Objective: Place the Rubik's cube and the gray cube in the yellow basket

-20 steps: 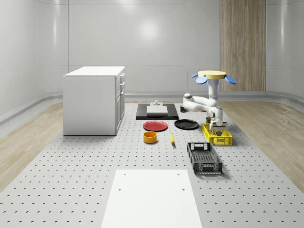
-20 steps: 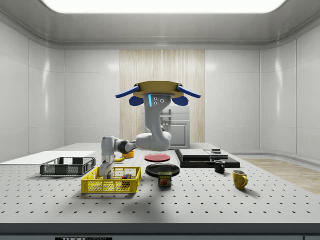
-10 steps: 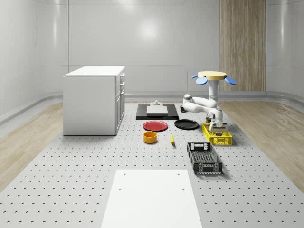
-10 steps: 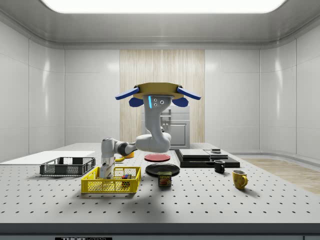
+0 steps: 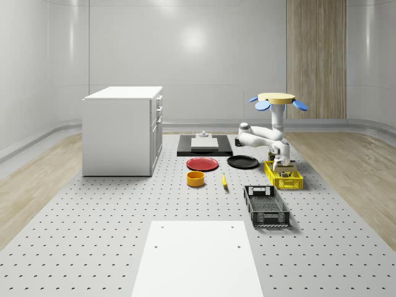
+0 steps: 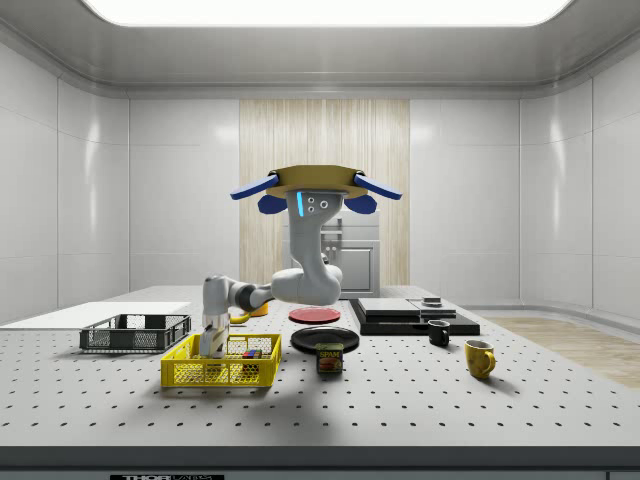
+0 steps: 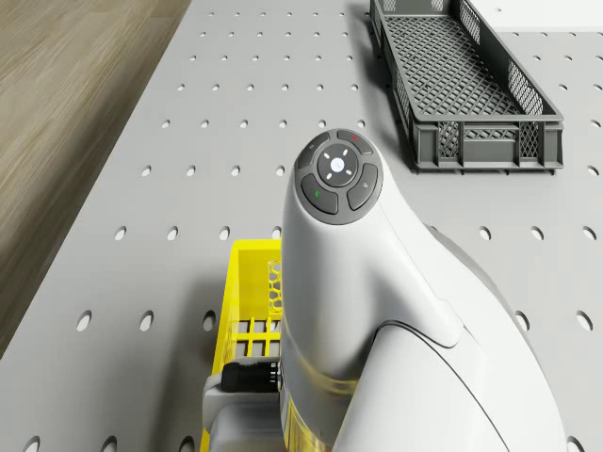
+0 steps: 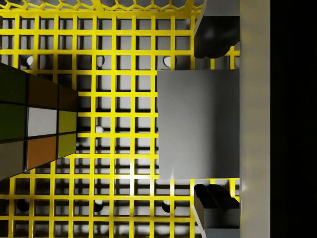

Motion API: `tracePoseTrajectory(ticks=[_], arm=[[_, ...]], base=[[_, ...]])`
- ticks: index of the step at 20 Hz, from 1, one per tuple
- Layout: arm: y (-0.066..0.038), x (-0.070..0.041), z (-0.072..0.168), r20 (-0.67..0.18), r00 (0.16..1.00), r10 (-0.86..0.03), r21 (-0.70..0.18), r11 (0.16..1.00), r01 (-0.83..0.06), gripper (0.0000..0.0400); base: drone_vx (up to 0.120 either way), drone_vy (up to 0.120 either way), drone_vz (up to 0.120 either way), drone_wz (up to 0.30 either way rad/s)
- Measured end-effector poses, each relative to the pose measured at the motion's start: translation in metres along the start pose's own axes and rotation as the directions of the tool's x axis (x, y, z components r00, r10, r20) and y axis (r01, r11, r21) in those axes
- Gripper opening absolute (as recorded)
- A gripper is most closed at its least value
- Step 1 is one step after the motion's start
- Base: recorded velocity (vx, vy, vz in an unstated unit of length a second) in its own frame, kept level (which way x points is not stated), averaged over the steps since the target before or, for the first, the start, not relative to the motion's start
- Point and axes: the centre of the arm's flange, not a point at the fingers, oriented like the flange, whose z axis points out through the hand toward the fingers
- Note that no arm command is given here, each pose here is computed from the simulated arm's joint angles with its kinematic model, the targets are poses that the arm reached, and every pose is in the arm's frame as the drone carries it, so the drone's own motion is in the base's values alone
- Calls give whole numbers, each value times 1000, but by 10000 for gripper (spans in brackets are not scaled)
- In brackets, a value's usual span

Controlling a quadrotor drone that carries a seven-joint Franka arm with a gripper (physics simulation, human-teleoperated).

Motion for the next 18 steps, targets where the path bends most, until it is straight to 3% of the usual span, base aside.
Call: tracePoseTrajectory(ticks=[8,18], arm=[[0,0,-32,-1,1000,4,-1,1000,-4,397],[0,-1,-44,-1,1000,5,-1,1000,-5,400]], base=[[0,0,0,0],[0,0,0,0]])
